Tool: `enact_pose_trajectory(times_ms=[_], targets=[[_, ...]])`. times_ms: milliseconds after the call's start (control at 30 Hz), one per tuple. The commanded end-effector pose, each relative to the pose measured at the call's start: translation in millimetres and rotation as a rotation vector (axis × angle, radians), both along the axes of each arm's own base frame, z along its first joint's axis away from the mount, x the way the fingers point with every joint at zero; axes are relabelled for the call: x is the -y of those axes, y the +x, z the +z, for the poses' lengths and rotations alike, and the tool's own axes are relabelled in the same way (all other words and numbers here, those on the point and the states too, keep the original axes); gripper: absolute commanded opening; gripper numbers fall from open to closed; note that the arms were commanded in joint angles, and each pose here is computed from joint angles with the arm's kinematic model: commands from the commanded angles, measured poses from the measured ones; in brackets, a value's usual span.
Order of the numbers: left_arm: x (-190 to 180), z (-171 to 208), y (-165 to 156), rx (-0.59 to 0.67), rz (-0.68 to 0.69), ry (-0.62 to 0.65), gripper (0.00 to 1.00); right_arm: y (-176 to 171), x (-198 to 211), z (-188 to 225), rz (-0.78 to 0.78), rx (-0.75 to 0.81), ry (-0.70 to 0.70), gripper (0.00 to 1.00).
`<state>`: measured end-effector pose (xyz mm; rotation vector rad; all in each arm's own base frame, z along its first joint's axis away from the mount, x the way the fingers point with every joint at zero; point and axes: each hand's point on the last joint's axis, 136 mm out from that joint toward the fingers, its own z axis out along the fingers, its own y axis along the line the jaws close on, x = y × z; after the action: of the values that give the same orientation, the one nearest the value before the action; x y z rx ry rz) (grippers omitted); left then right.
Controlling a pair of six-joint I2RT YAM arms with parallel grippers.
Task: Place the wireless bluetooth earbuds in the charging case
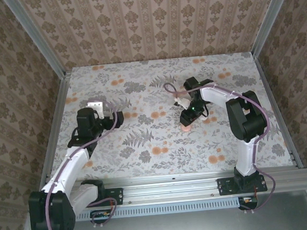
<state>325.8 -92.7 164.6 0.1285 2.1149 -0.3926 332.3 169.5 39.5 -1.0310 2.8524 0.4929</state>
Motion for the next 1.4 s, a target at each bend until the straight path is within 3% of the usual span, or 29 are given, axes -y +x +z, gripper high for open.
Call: enact_pose_trajectory(times_ms=[0,100,267,300,333,567,700,800,867,1033,1167,1367], targets=[[-39,1,4,-0.026,0.159,0.073,1.00,19,6,17,-0.037,0.102,-0.019,0.45],[-80,-2,4,-0.034,0.327,0.147,1.00,33,11,38,-0.090,0.216,0.012,0.48],[-132,-20,1,-0.018,0.515,0.266,1.00,63,44,78,-0.312,0.492,0.126,0.60],[-135,-26,1,-0.024,0.524,0.264,1.00,66,54,82,-0.363,0.531,0.135,0.93],[-138,-31,3,-0.014,0.531,0.260,1.00,69,65,86,-0.414,0.570,0.146,1.00],[-132,-55,35,0.075,0.467,0.259,1.00,63,142,73,-0.684,0.795,0.058,1.00],[-118,-46,62,0.219,0.386,0.273,1.00,61,158,64,-0.767,0.895,0.083,1.00],[-98,-71,72,0.227,0.303,0.334,1.00,62,159,70,-0.766,0.973,0.113,1.00],[-99,-70,68,0.217,0.336,0.354,1.00,65,157,81,-0.758,1.047,0.154,1.00],[-107,-69,70,0.213,0.359,0.323,1.00,67,162,61,-0.784,1.123,0.165,1.00],[-107,-69,69,0.218,0.357,0.325,1.00,64,155,59,-0.737,1.091,0.183,1.00],[-106,-69,70,0.216,0.353,0.328,1.00,69,171,57,-0.824,1.067,0.153,1.00]])
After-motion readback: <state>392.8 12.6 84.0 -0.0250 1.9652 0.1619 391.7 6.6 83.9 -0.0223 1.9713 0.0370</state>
